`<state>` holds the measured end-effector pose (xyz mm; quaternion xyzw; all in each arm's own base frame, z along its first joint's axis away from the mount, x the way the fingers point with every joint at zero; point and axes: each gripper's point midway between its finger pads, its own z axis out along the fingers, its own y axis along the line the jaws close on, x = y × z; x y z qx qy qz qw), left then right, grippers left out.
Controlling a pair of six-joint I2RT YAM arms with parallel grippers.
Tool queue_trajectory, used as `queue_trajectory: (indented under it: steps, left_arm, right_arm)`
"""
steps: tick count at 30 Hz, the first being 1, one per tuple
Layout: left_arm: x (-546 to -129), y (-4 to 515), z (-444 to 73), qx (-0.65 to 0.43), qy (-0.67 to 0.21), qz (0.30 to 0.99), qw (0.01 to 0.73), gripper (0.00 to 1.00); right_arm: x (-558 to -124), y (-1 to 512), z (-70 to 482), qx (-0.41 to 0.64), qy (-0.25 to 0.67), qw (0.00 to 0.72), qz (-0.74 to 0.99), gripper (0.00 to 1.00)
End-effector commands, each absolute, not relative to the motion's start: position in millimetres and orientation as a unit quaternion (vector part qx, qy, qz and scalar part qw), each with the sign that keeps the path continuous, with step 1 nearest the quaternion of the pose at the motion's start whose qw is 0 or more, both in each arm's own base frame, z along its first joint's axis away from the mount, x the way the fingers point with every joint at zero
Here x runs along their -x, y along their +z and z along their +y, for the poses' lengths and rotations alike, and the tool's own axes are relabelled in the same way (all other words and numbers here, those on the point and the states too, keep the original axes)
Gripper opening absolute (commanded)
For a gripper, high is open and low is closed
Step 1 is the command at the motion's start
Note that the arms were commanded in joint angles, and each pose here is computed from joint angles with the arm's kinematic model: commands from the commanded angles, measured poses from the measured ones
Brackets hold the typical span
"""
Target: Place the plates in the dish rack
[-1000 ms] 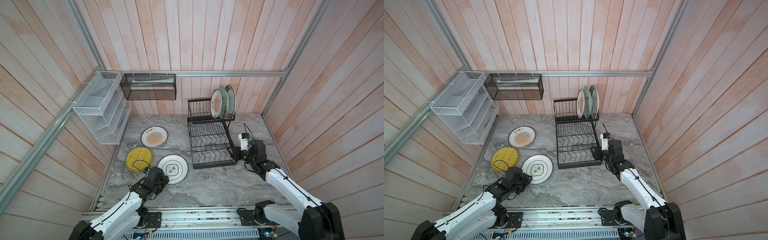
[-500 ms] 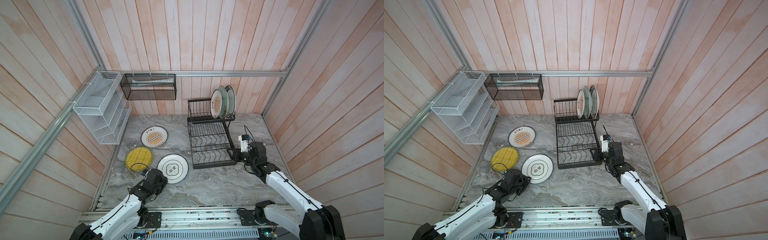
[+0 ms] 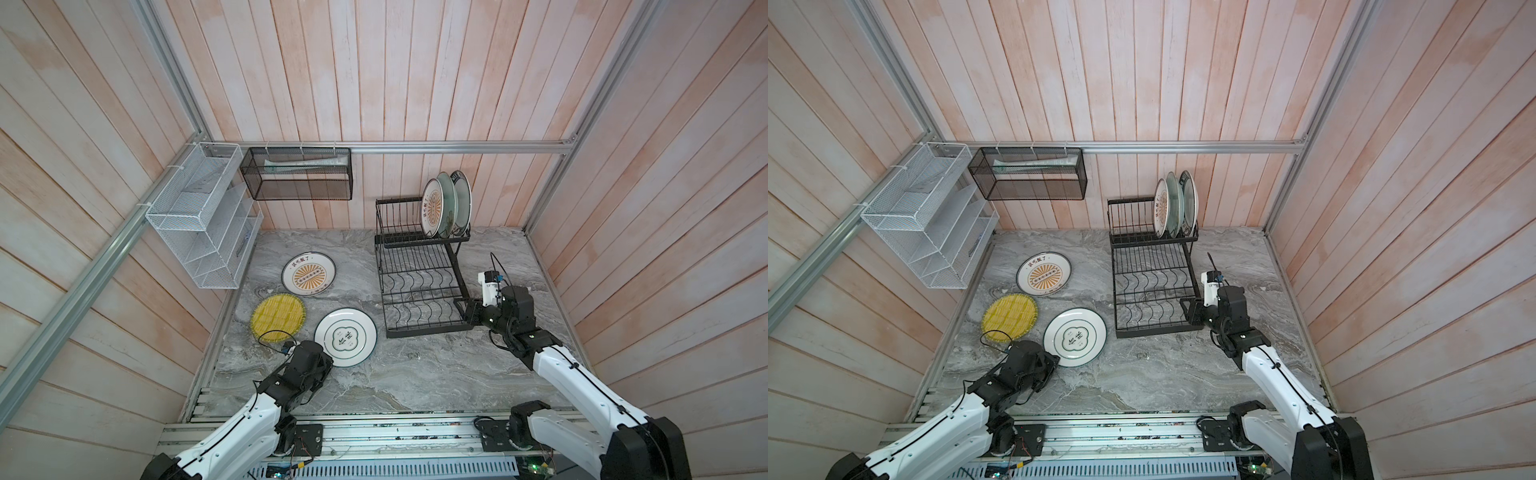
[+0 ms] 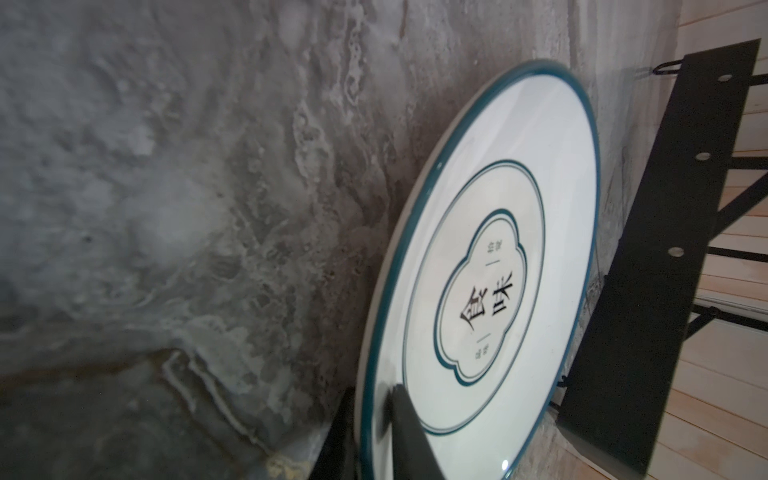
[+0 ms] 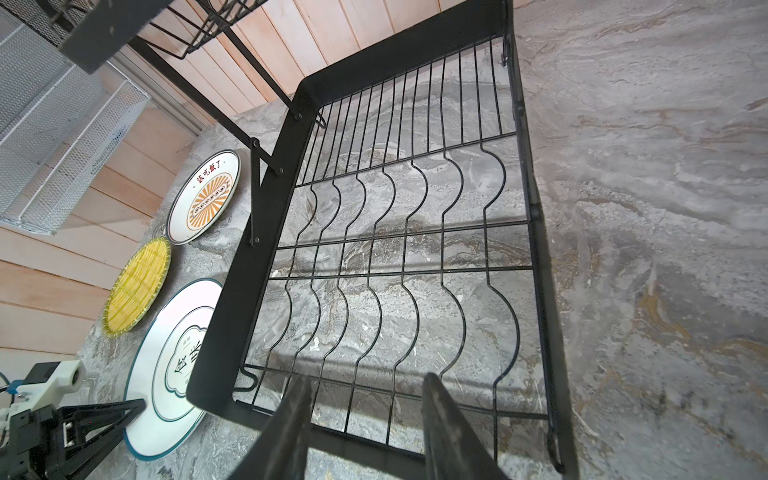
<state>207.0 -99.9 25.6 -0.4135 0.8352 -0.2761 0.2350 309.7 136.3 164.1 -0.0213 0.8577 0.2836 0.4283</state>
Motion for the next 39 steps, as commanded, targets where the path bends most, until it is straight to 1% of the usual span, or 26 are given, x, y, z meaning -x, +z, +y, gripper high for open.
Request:
queue_trajectory:
  steps: [1,7,13,17,39]
  left_arm:
    - [-204,20,-94,0.417,-0.263,0.836,0.24,0.12]
    - [-204,24,-94,0.414,-0.262,0.837,0.242,0.08]
    - [-210,39,-95,0.41,-0.274,0.831,0.258,0.05]
    - [-215,53,-96,0.402,-0.28,0.828,0.271,0.0]
    - [-242,122,-111,0.348,-0.343,0.813,0.318,0.0]
  right_arm:
    - [-306,168,140,0.027,0.294,0.432,0.852,0.45]
    - [-306,169,141,0.027,0.296,0.433,0.851,0.45]
    - [-306,169,142,0.028,0.296,0.434,0.851,0.45]
    - [-305,174,142,0.028,0.298,0.439,0.847,0.45]
    - [-305,170,140,0.023,0.291,0.438,0.85,0.45]
